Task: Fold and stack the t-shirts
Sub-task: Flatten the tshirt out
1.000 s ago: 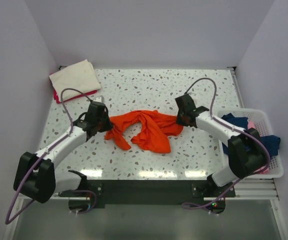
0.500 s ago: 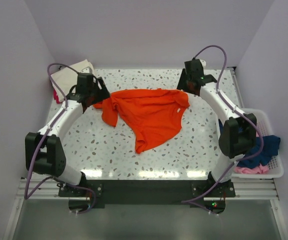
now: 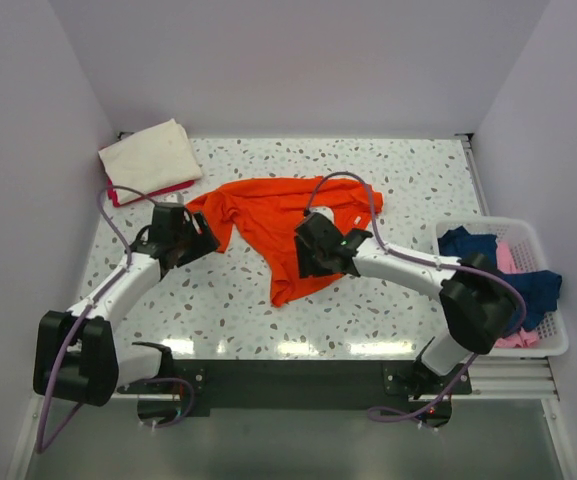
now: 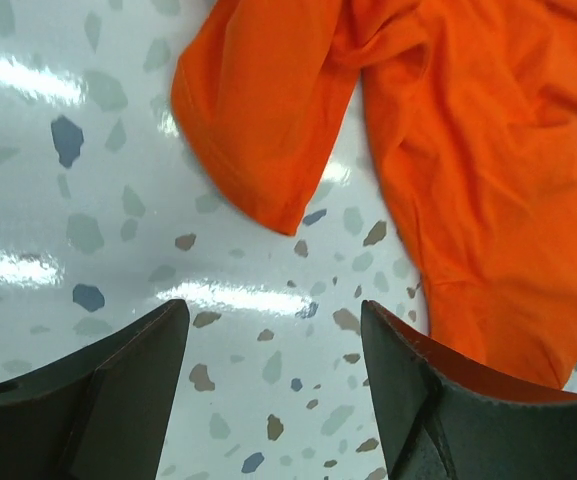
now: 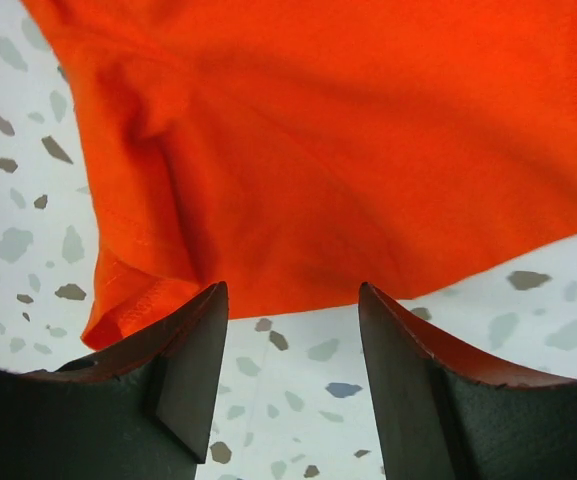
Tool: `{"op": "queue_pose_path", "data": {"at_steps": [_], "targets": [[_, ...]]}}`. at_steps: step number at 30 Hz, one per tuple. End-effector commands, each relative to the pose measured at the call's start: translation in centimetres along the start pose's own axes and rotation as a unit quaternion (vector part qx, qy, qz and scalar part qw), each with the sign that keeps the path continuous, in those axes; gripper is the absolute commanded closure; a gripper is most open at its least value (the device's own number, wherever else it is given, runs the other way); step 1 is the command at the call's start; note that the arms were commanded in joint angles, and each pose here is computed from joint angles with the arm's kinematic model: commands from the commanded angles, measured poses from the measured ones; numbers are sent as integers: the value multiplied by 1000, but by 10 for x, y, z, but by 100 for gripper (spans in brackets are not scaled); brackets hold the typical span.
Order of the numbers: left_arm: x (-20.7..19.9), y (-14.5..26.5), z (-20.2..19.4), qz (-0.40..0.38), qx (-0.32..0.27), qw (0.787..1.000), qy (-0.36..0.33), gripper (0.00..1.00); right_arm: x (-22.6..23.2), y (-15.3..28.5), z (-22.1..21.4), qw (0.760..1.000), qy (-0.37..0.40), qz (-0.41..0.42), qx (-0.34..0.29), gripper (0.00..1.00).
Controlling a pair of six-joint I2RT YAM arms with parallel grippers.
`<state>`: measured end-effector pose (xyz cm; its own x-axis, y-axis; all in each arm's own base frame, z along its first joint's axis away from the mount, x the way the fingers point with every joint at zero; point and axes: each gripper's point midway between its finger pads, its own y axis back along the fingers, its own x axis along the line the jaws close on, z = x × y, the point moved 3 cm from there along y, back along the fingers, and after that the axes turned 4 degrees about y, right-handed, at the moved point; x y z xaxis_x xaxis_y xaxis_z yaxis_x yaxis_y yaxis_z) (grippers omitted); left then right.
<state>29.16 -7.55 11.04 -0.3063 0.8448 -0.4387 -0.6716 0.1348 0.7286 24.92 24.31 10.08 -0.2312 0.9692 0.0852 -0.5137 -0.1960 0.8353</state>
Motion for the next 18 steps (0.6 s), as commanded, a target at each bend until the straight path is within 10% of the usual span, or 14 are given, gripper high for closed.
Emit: {"op": "queue_pose_path", "data": {"at_steps": [1,11,18], "targets": [[-10,-2,-1,-42,-10,999,16,26,37,-10,8,999,-12,23,-32,41],[3,-11,-18,-32,7,999,20,27,83,-48,-12,999,19,21,-18,39],[6,-19,-17,-16,5,999,32,31,48,-38,-16,998,30,-55,-11,100]]}}
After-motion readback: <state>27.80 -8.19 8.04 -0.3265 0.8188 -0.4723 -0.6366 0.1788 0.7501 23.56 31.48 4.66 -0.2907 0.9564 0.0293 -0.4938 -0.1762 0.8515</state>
